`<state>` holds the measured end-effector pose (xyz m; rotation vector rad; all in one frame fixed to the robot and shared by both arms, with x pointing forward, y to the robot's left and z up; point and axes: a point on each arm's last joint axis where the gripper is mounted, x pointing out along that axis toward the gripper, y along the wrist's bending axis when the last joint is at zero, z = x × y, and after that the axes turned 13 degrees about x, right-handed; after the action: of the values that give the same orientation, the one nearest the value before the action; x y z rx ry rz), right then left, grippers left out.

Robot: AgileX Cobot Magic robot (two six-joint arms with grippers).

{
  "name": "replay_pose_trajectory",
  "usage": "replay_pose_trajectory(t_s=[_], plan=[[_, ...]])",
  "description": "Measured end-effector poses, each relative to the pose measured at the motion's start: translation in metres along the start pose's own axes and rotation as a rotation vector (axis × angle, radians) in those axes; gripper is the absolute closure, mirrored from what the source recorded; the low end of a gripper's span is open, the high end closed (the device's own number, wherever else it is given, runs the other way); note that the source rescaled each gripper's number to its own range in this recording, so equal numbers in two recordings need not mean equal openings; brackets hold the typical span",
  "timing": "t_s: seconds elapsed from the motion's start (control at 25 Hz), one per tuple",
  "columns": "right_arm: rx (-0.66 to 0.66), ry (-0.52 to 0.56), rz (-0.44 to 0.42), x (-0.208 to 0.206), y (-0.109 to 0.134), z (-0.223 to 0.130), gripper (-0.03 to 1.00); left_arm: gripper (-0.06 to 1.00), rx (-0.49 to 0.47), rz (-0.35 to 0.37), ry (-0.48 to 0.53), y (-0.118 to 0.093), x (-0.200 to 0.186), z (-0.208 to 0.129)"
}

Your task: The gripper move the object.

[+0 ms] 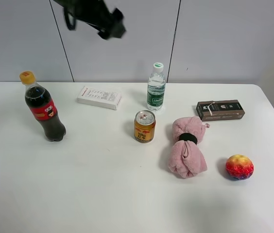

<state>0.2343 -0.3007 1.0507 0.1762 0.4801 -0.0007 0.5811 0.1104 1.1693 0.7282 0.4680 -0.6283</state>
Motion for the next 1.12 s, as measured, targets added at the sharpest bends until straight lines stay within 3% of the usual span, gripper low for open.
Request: replay_pose_trajectory(t_s=[0.16,0.28,0.44,0.52,0.76,0.92,1.12], plan=[[0.000,0.000,0.000,0.000,0.000,0.000,-0.03,0.14,-0.140,0.145,0.080,0.060,-0.041,-0.039],[0.000,0.000,0.000,0.000,0.000,0.000,-0.03,0.14,-0.230,0.251,0.124,0.094,-0.072,-0.066],[0.000,0.000,0.000,0.000,0.000,0.000,-0.03,0.14,-0.328,0.359,0.193,0.123,-0.104,-0.099],[0.000,0.000,0.000,0.000,0.000,0.000,-0.03,0.14,-0.375,0.371,0.238,0.127,-0.115,-0.110],[0.000,0.000,0.000,0.000,0.000,0.000,-0.03,0.14,-0.425,0.408,0.251,0.114,-0.156,-0.118],[0.000,0.000,0.000,0.000,0.000,0.000,-0.03,0.14,-0.452,0.424,0.242,0.086,-0.187,-0.124],[0.000,0.000,0.000,0.000,0.000,0.000,-0.03,0.14,-0.490,0.414,0.351,0.039,-0.216,-0.151]])
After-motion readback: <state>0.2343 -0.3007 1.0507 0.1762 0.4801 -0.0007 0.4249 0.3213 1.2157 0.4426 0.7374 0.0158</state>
